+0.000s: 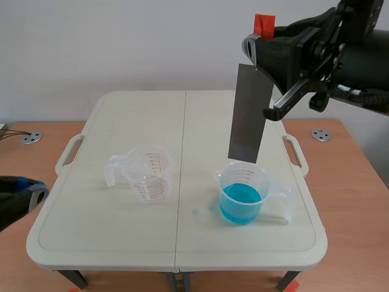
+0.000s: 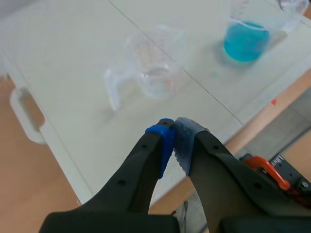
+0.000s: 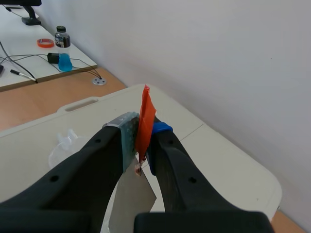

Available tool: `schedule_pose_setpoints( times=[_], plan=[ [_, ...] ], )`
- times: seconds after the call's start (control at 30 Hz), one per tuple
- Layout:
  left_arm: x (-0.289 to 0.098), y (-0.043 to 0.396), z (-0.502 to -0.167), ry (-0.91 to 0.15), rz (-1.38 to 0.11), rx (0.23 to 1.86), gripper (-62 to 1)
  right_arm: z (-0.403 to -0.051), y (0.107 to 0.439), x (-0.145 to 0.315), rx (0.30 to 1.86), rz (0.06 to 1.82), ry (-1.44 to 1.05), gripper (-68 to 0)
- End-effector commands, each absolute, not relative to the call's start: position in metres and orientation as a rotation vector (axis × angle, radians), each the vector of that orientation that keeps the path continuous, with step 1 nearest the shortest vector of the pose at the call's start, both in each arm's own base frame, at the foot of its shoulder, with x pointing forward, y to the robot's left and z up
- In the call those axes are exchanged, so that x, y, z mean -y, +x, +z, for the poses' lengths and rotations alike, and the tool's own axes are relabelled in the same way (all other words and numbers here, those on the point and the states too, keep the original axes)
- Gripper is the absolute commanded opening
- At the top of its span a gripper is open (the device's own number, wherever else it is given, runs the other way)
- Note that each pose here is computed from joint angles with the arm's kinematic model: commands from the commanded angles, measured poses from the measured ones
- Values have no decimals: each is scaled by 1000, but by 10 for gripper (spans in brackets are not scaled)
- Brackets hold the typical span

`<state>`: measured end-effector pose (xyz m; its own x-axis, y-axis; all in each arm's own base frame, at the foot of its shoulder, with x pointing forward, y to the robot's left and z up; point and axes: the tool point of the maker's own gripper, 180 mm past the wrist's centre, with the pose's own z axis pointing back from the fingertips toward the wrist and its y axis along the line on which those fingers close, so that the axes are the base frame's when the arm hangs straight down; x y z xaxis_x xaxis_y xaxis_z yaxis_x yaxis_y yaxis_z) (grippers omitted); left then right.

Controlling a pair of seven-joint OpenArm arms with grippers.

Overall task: Hold the metal plate by the orange handle, dip it into the blue solution, take it out and point at it, then put the plate back in the beaker on the left.
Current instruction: 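Move the plate over the blue solution, then point at the plate with the left hand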

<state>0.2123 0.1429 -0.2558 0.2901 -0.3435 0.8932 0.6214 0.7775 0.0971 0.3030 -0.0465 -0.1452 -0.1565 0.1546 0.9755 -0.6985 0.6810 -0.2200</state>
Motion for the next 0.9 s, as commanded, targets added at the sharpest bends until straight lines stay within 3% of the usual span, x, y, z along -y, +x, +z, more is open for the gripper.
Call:
schedule_pose_setpoints(
  times=[0.0,0.67,0.87],
  plan=[
    [-140,223,-247,-297,-655,1149,-588,-135,301,44,1595,803,479,-662],
    [-88,307,-261,-314,-824,1222,-588,-137,301,44,1585,804,474,-662],
    [-61,318,-267,-372,-900,1213,-588,-137,301,44,1585,804,474,-662]
  ],
)
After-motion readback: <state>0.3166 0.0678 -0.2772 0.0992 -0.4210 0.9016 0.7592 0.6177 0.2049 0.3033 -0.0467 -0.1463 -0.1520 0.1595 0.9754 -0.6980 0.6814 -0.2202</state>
